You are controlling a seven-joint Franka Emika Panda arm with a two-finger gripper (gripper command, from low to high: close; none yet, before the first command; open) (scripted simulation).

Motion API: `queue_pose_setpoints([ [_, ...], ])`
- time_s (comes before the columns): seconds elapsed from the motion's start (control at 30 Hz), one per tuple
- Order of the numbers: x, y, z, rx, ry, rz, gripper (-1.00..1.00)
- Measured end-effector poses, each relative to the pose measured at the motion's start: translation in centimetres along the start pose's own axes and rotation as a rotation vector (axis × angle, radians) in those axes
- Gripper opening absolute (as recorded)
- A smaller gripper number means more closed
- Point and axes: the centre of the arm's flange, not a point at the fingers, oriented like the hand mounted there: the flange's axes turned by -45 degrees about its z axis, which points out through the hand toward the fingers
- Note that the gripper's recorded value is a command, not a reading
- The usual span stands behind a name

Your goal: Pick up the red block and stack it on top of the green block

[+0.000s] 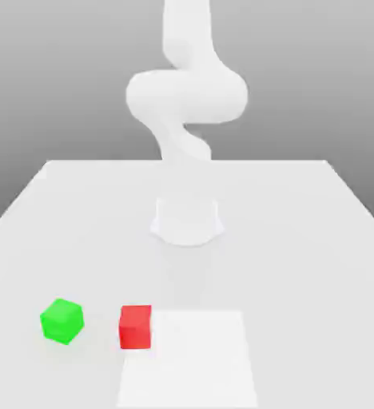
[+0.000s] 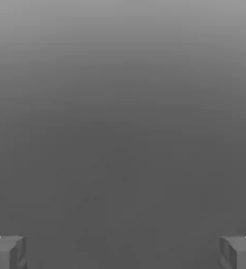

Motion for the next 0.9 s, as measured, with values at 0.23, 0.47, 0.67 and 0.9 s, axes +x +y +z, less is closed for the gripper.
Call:
queue_pose_setpoints([
  [0.23,-7.0,3.3,16.9,-0.019,-0.266,-0.020,0.00],
  [0.47,-19.3,6.1,28.7,-0.010,-0.528,-0.031,0.00],
  [0.67,-30.2,7.4,34.1,0.012,-0.707,-0.030,0.00],
  [0.9,-34.4,7.4,38.2,0.015,-0.718,-0.032,-1.00],
])
